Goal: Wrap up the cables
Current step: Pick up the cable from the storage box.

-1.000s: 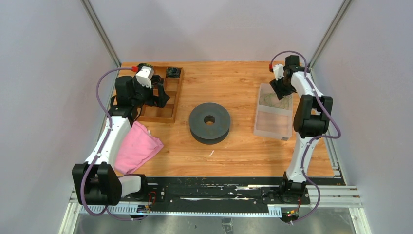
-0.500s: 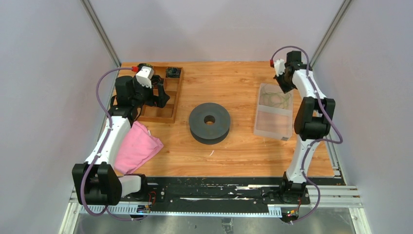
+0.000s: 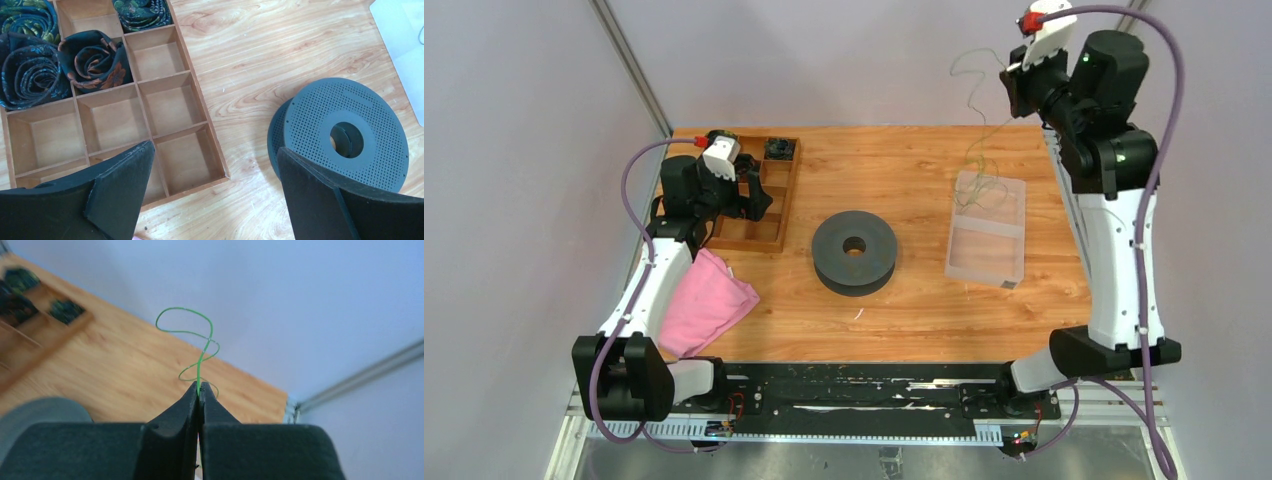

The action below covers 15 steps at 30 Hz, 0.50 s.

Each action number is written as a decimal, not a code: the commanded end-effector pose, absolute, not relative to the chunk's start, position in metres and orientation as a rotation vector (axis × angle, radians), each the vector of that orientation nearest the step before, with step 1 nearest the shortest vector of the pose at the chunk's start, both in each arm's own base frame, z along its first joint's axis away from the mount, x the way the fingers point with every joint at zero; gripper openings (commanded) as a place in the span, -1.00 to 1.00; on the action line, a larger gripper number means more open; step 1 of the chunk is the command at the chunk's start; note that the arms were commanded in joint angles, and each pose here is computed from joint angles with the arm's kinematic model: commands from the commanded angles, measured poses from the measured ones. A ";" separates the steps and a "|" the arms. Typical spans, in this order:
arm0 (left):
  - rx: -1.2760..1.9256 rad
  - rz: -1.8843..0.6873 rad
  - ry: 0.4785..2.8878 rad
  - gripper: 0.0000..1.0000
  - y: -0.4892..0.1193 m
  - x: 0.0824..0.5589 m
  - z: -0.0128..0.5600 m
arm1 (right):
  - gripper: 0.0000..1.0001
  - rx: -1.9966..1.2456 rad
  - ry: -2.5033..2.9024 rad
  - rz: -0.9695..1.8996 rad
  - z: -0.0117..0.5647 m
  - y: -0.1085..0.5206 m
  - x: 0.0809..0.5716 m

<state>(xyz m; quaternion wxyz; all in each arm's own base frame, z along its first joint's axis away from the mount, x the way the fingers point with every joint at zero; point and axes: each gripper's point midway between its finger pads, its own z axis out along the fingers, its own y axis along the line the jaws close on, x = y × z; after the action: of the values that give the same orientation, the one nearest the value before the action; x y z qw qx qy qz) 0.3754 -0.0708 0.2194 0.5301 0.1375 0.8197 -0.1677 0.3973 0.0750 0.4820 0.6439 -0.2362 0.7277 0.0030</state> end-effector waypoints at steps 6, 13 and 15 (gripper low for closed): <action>0.328 -0.381 1.938 0.96 -0.068 0.378 0.223 | -0.99 -0.457 1.411 0.245 0.591 0.119 0.355; 0.330 -0.369 1.924 0.96 -0.067 0.376 0.229 | -0.99 -0.514 1.565 0.283 0.524 0.140 0.397; 0.331 -0.371 1.923 0.96 -0.067 0.375 0.229 | -0.99 -0.537 1.630 0.270 0.494 0.142 0.410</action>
<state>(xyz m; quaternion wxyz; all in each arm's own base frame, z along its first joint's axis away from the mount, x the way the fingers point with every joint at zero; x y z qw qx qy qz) 0.3759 -0.0693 0.2191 0.5306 0.1354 0.8206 -0.1637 0.3776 0.1262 0.5600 0.7084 -0.2217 0.6615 0.1067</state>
